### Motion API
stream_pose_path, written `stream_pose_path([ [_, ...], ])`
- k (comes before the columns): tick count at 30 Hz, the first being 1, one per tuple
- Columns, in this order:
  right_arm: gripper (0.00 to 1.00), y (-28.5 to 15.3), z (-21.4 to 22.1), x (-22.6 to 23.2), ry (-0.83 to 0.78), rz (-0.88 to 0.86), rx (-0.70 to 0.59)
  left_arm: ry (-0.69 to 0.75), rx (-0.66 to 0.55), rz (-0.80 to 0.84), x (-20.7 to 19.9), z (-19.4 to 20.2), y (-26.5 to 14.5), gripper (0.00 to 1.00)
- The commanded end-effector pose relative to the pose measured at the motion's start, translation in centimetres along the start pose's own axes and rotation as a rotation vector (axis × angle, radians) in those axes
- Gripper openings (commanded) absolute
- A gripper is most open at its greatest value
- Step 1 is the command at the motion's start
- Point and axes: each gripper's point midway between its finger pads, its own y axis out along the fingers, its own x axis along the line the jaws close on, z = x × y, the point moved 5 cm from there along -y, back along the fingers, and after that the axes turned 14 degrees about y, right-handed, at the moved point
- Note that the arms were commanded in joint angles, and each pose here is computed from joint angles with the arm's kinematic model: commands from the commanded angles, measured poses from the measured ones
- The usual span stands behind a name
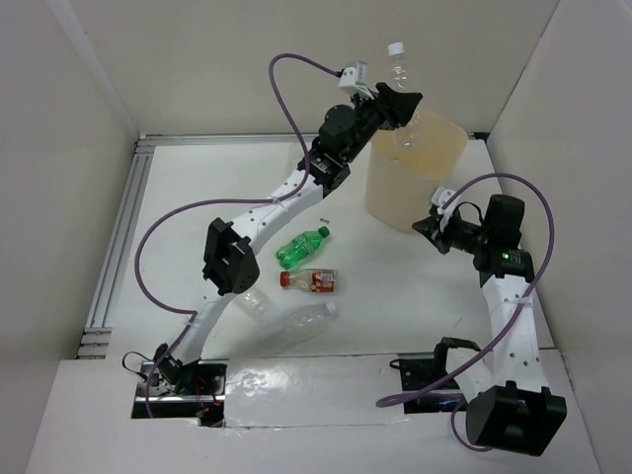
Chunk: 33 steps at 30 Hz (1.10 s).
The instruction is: Put the plastic bottles in the bin
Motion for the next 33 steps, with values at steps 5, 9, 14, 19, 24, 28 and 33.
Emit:
stream_pose_path([
  [5, 0.14, -0.1, 0.0, 2.1, 0.059, -0.050, -0.016, 0.042, -0.058, -0.139, 0.6, 3.6, 1.0, 0.24],
  [9, 0.51, 0.0, 0.4, 2.3, 0.077, -0.053, -0.010, 0.068, -0.028, -0.137, 0.9, 4.6, 1.0, 0.94],
  [14, 1.00, 0.7, 0.7, 3.0, 0.008, -0.132, -0.033, 0.125, -0.069, -0.048, -1.5, 0.1, 0.4, 1.00],
  [19, 1.00, 2.9, 2.4, 4.5, -0.124, -0.313, -0.026, 0.290, -0.084, 0.052, -4.1, -6.9, -4.0, 1.00],
  [24, 1.00, 7.4, 3.3, 5.9, -0.378, -0.463, 0.009, 0.226, 0.194, -0.095, 4.3, -7.3, -14.1, 1.00],
  [28, 0.97, 12.2, 2.7, 6.9, -0.553, -0.529, 0.017, 0.223, 0.360, -0.324, 9.2, -7.0, -24.7, 1.00],
  [33, 0.96, 19.1, 4.1, 6.7, -0.648, -0.552, 0.107, 0.223, 0.484, -0.651, 12.3, -5.3, -37.7, 0.59],
])
